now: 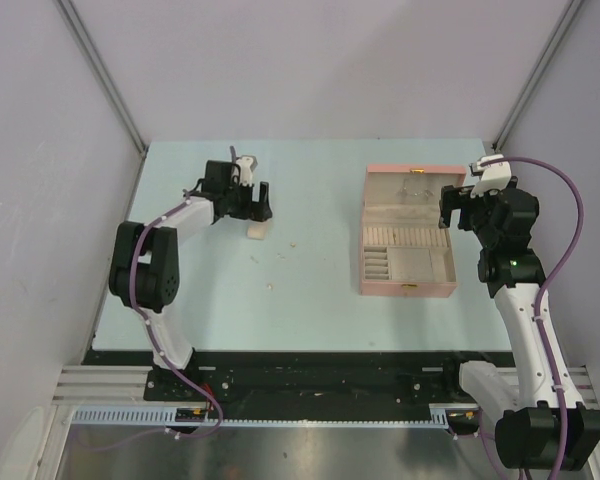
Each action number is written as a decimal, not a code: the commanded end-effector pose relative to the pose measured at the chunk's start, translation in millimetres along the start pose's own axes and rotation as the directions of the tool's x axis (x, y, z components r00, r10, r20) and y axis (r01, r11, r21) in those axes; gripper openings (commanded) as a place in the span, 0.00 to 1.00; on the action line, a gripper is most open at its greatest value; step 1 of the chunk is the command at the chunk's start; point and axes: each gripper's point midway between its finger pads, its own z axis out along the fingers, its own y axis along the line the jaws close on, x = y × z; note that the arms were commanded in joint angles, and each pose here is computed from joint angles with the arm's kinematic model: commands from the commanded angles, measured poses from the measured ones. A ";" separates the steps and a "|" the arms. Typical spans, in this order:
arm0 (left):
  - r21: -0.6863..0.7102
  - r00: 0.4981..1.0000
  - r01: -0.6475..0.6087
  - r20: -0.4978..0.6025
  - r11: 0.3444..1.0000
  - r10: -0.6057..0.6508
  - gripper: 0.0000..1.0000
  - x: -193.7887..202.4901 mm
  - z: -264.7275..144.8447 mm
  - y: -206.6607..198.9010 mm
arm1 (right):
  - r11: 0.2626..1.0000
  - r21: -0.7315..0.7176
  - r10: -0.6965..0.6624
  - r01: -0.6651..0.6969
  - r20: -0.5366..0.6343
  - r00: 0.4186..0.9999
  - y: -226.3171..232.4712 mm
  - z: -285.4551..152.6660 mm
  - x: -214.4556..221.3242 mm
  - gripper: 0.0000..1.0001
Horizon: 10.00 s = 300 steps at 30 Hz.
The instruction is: Organize the mixed jewelry
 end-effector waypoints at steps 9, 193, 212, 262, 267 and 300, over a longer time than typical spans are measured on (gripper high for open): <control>-0.059 0.997 -0.030 -0.067 0.998 0.026 0.93 21.5 11.7 -10.3 | 1.000 0.001 -0.025 0.025 0.032 0.999 0.0 1.3 -8.6 1.00; 0.046 0.973 0.014 0.229 0.999 -0.024 0.88 -23.0 -112.5 -45.5 | 0.365 -0.841 -0.793 0.400 -0.056 0.606 276.5 -12.8 92.7 0.58; 0.120 0.981 -0.061 0.191 0.991 0.037 0.88 -15.0 -102.1 -55.0 | 0.480 -0.779 -0.792 0.403 -0.188 0.581 68.7 -27.9 67.6 0.61; 0.078 0.986 -0.066 0.156 0.995 0.054 0.87 -4.7 -89.0 -42.6 | 0.074 -0.923 -0.910 0.378 0.092 0.404 25.9 -19.1 177.3 0.41; 0.078 0.987 -0.065 0.152 0.995 0.052 0.87 -3.6 -88.2 -42.3 | 0.052 -0.925 -0.912 0.376 0.110 0.395 26.8 -20.5 181.9 0.40; 0.067 0.987 -0.064 0.149 0.996 0.053 0.86 -3.6 -87.1 -40.1 | 0.068 -0.911 -0.921 0.407 0.099 0.376 30.4 -3.0 181.4 0.80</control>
